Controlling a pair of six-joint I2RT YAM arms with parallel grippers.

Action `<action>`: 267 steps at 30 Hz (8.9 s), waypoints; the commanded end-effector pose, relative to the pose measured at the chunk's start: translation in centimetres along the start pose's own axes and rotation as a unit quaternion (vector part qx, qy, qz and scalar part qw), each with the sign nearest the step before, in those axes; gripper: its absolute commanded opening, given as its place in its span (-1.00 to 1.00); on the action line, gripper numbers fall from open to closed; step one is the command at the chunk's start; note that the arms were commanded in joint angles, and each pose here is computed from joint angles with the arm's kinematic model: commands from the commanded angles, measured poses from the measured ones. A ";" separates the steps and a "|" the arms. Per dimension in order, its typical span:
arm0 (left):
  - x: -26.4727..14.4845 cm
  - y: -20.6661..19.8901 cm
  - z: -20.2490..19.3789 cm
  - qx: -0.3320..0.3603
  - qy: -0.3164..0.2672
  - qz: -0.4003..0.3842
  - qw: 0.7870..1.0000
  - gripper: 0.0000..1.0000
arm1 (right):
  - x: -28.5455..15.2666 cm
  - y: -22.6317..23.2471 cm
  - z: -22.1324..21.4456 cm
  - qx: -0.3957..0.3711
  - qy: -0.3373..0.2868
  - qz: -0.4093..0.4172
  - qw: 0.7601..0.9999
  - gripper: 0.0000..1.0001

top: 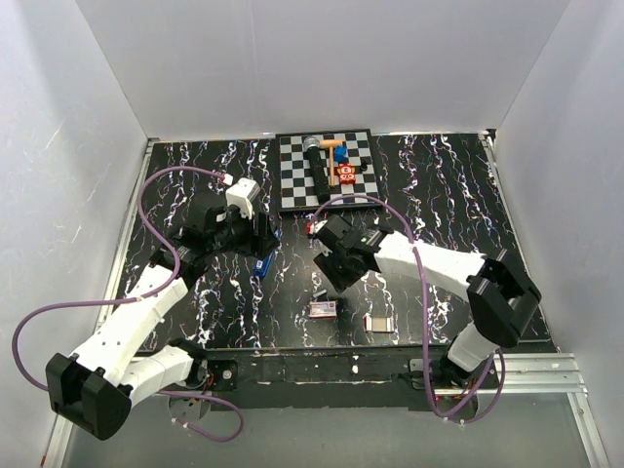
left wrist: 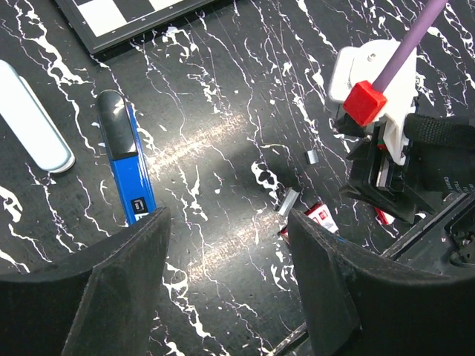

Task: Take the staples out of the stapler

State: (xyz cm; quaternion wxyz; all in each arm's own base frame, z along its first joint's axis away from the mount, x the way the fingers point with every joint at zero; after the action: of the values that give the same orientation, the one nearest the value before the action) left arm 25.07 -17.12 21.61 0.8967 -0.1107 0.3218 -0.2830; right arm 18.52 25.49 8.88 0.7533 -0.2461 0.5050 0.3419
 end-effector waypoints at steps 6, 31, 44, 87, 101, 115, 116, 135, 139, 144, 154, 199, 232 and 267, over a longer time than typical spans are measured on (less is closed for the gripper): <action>-0.6 0.5 0.7 0.002 -0.030 0.021 0.999 0.28 | 1.2 1.1 5.0 0.042 -0.036 0.019 0.998 -0.59; -1.0 0.8 1.0 0.001 -0.042 0.033 0.999 0.28 | 5.0 2.2 5.7 0.068 0.012 0.033 0.997 -0.97; -1.3 0.7 1.0 0.002 -0.047 0.031 0.998 0.28 | 5.4 2.2 4.4 0.066 0.045 0.035 0.996 -0.97; -1.9 0.4 1.3 0.005 -0.057 0.028 0.998 0.28 | 3.7 2.2 3.6 0.077 0.043 0.023 0.996 -0.92; -2.0 0.4 1.3 0.006 -0.059 0.027 0.998 0.28 | 3.8 3.1 3.1 0.064 0.055 0.036 0.996 -0.94; -2.3 0.5 1.3 0.007 -0.064 0.030 0.997 0.29 | 4.4 3.6 2.3 0.060 0.074 0.039 0.995 -0.94; -2.3 0.5 1.3 0.007 -0.063 0.031 0.998 0.29 | 4.4 3.7 2.2 0.060 0.077 0.039 0.995 -0.94; -3.0 0.3 1.7 0.011 -0.077 0.029 0.997 0.29 | 4.2 4.7 0.3 0.052 0.110 0.036 0.992 -0.92; -3.1 0.3 1.7 0.011 -0.078 0.029 0.996 0.29 | 3.2 4.5 1.1 0.053 0.087 0.031 0.994 -0.92; -3.0 0.3 1.7 0.011 -0.077 0.030 0.997 0.29 | 2.1 4.2 1.7 0.048 0.072 0.025 0.996 -0.86; -2.7 0.5 1.4 0.009 -0.070 0.032 0.997 0.29 | 1.9 2.3 0.3 0.037 0.066 -0.026 0.997 -0.86; -2.4 0.8 1.4 0.010 -0.066 0.040 0.997 0.29 | 5.4 3.3 -0.8 0.063 0.129 0.035 0.989 -0.83; -2.9 0.6 1.6 0.010 -0.075 0.038 0.996 0.29 | 1.9 5.6 1.7 0.052 0.083 0.018 0.995 -0.57; -3.7 0.3 2.0 0.010 -0.093 0.036 0.995 0.38 | 4.3 7.6 2.5 0.302 0.064 -0.031 0.951 0.41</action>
State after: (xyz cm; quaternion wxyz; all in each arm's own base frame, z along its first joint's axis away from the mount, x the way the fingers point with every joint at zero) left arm 24.34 -14.79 24.52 0.9306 -0.1147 0.2498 -0.2418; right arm 15.40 33.02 5.27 0.7675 -0.0536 0.6221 0.1451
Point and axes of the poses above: each gripper's point midway between its finger pads, its own x axis out along the fingers, its own y axis along the line the jaws close on, z = x × y, the point moved 2 cm from there along -x, back along the fingers, and after that the axes turned 7 degrees about -x, right-handed, at the moved point
